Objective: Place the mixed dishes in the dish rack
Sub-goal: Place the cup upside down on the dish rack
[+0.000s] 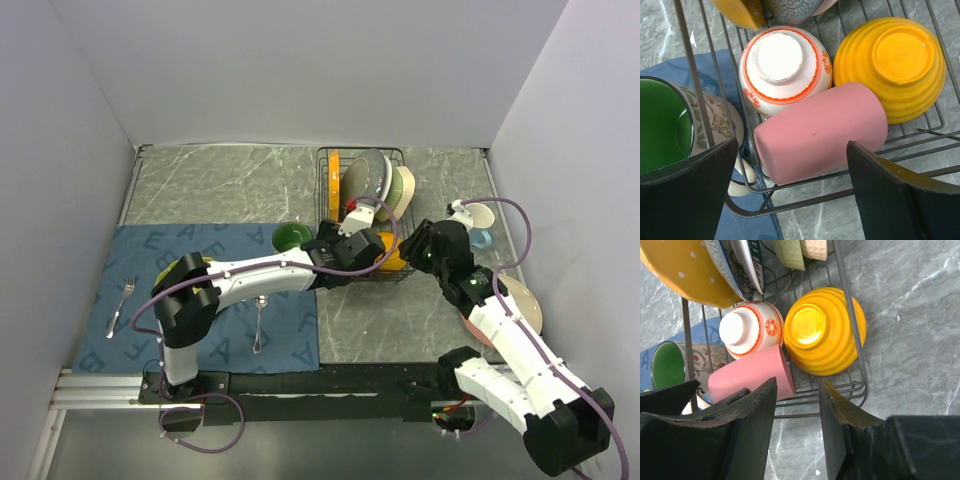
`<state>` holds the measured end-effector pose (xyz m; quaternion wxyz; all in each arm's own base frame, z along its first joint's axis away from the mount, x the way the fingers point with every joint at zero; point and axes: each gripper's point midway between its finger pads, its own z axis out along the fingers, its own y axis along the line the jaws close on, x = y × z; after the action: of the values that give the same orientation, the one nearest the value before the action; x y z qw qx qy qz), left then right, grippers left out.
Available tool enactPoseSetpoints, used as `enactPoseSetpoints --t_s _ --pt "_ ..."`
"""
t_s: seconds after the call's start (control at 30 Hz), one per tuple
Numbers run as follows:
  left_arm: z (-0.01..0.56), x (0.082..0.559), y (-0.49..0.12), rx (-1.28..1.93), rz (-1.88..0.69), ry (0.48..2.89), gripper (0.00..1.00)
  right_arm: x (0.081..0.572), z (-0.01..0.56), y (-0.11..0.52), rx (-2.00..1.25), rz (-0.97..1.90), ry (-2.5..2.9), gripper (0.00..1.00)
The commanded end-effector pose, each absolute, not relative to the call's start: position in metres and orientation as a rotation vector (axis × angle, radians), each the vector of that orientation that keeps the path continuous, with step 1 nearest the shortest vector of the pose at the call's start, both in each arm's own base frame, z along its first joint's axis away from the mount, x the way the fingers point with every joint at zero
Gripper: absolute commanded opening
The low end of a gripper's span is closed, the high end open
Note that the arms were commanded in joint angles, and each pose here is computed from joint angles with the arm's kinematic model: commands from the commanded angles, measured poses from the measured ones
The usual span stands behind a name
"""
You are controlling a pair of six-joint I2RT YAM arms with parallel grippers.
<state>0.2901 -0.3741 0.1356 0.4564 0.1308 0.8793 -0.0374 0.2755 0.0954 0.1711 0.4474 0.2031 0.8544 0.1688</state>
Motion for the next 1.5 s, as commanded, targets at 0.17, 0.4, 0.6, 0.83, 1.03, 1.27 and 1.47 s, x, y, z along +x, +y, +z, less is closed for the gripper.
enactPoseSetpoints --t_s 0.17,0.4,0.6,0.83,1.03,1.27,1.47 --pt "0.166 0.292 -0.367 0.239 -0.187 2.144 0.94 0.283 0.175 0.103 0.463 0.448 2.123 0.47" --pt "0.192 0.292 -0.365 0.203 -0.306 2.114 0.94 0.288 0.167 0.139 0.273 0.595 2.204 0.26" --pt "0.201 0.293 -0.36 0.183 -0.373 2.108 0.95 0.297 0.151 0.162 0.193 0.675 2.276 0.07" --pt "0.196 0.295 -0.359 0.174 -0.419 2.129 0.95 0.309 0.12 0.176 0.186 0.712 2.363 0.0" --pt "0.201 0.295 -0.353 0.158 -0.436 2.119 0.96 0.312 0.096 0.166 0.246 0.612 2.424 0.0" --pt "0.197 0.293 -0.355 0.181 -0.463 2.13 0.96 0.312 0.083 0.168 0.248 0.606 2.458 0.0" --pt "0.194 0.292 -0.373 0.241 -0.525 2.134 0.95 0.311 0.076 0.158 0.277 0.524 2.474 0.0"
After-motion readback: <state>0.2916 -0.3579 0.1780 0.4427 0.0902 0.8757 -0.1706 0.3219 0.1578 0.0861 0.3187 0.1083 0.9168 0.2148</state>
